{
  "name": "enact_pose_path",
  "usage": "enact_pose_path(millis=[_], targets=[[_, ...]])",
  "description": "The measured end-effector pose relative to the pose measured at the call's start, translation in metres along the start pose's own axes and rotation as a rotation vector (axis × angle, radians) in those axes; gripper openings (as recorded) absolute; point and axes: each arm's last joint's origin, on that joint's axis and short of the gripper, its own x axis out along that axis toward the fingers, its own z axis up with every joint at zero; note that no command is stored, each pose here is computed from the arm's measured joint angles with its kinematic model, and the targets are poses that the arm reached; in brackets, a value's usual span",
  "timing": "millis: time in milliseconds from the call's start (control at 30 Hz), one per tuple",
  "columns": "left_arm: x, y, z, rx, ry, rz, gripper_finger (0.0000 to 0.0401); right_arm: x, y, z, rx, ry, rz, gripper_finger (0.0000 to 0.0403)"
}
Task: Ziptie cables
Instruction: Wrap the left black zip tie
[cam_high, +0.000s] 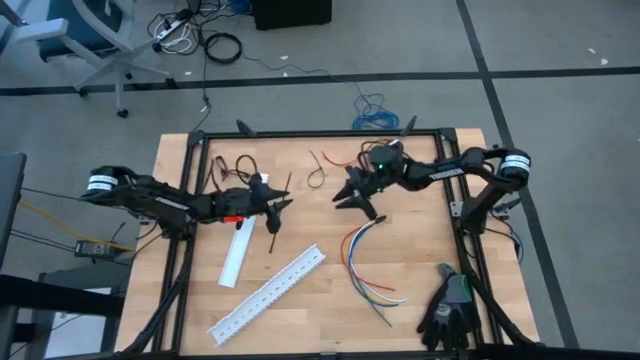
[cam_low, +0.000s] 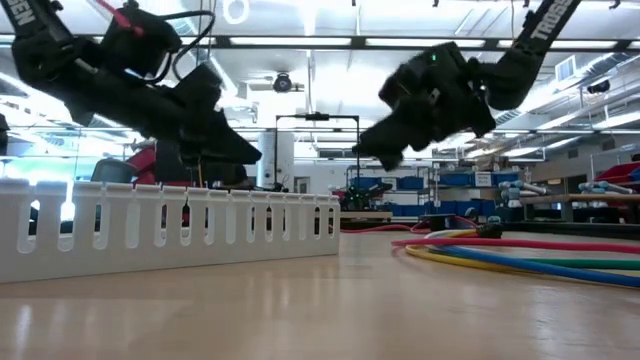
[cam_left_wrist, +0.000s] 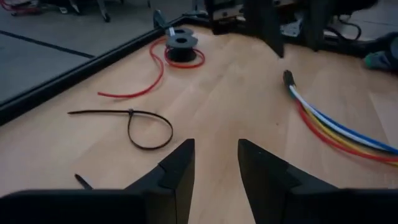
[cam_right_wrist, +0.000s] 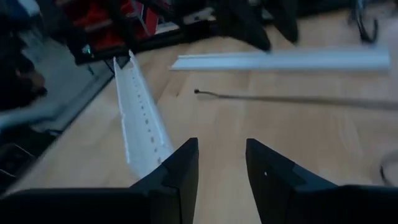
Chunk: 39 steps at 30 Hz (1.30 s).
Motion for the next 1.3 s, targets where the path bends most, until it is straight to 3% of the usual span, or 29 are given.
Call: enact_pose_path(millis=[200, 367, 600, 800, 933, 1100, 1300], targets=[[-0.004, 0.006, -0.009, 0.009, 0.006, 0.095, 0.0131, 0.037, 0.019, 0.018, -0.275, 0.003, -0.094, 0.0123], [-0.008, 0.016, -0.017, 0.001, 0.014, 0.227, 0.0131, 0.073, 0.014, 0.023, -0.334, 0.127, -0.166, 0.0118], [-0.008, 0.035, -0.028, -0.085, 0.09, 0.296, 0.0131, 0.124, 0.014, 0.034, -0.367, 0.24, -0.128, 0.0112], [-0.006, 0.045, -0.029, -0.146, 0.132, 0.233, 0.0131, 0.17, 0.025, 0.035, -0.445, 0.395, -0.105, 0.0112], [-0.005, 0.041, -0.03, -0.103, 0.175, 0.077, 0.0131, 0.183, 0.03, 0.041, -0.42, 0.487, -0.167, 0.0112], [-0.007, 0.027, -0.034, 0.085, 0.251, -0.194, 0.0131, 0.171, 0.037, 0.049, -0.343, 0.541, -0.174, 0.0112], [-0.001, 0.017, -0.027, 0.149, 0.421, -0.247, 0.0131, 0.142, 0.036, 0.05, -0.216, 0.617, -0.209, 0.0112]])
